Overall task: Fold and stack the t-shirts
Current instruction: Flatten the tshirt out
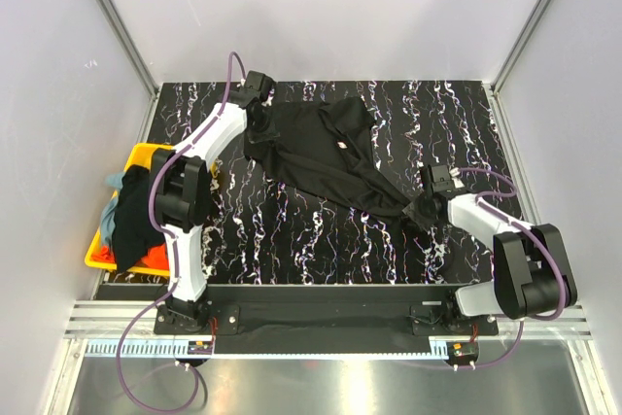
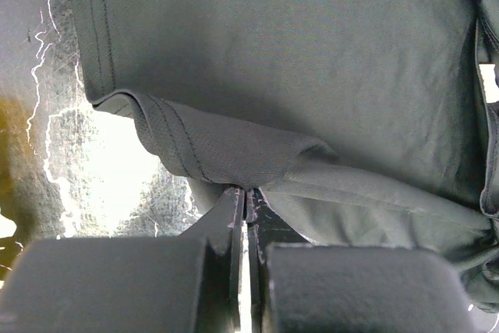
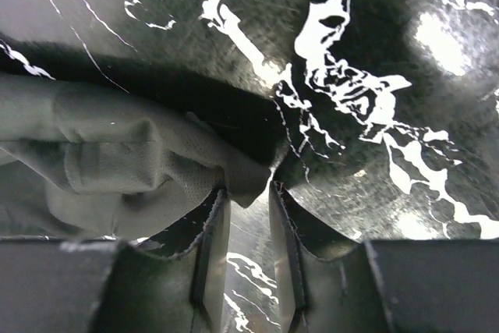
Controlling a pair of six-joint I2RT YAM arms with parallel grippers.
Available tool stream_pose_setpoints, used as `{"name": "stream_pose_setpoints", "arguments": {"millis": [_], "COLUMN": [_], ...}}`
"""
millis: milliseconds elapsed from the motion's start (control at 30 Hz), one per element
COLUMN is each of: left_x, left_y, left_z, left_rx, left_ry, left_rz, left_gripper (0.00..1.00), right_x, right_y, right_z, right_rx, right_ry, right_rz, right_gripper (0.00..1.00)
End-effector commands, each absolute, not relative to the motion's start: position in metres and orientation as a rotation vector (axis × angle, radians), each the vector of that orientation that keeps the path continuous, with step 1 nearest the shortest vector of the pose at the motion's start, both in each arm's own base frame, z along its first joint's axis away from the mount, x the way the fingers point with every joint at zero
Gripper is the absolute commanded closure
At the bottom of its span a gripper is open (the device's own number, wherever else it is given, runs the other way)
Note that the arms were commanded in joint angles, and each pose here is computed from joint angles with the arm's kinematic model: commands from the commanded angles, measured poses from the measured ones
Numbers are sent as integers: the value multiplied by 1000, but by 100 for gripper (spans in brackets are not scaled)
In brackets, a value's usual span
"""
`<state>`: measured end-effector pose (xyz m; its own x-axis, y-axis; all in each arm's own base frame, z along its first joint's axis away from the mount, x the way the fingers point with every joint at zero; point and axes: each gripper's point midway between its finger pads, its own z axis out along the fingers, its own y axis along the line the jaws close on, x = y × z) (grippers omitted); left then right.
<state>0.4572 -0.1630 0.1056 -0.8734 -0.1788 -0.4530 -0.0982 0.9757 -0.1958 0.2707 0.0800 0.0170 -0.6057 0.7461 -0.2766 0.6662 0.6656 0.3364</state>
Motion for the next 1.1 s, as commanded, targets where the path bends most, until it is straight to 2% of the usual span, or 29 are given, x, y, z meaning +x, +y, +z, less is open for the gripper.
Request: {"name": "stream_pose_setpoints", "arguments": {"millis": [0,333,433,567,600,633,700,767,900,1000,1067], "left_x": [461,460,459,457,456,456,455,451,444,434,425], "left_y": [-169,-169,-169,-168,-167,-167,-163,-160,-148,-144,-144], "left_z": [121,118,119,123,123,124,135,153,189,197,201], "left_rx": [-173,-182,-185,-183,-181,-176,-175,-160,-139,-101,-75], "left_ry": [2591,2592,2589,2581,2581,2579,2555,2527,2492,2511,2518], "left_rz": [-278,-279,-282,-283,-281,-278,-264,-260,-205,-189,-187], "left_gripper": [100,100,100,100,100,100,100,100,100,100,100], "right_x": [297,297,294,293,293,293,295,310,300,290,283], "right_y": [79,79,73,61,59,56,50,48,35,38,44], "right_z": [31,20,12,12,18,25,51,109,216,266,278], "right_rx": [1104,1126,1133,1125,1110,1086,1052,980,913,891,871], "right_ry": [2391,2410,2416,2397,2392,2392,2377,2273,2103,2010,1999], "right_rz": [291,270,212,133,120,104,65,116,166,274,336], "right_gripper": [66,65,68,86,99,100,100,100,100,100,100]}}
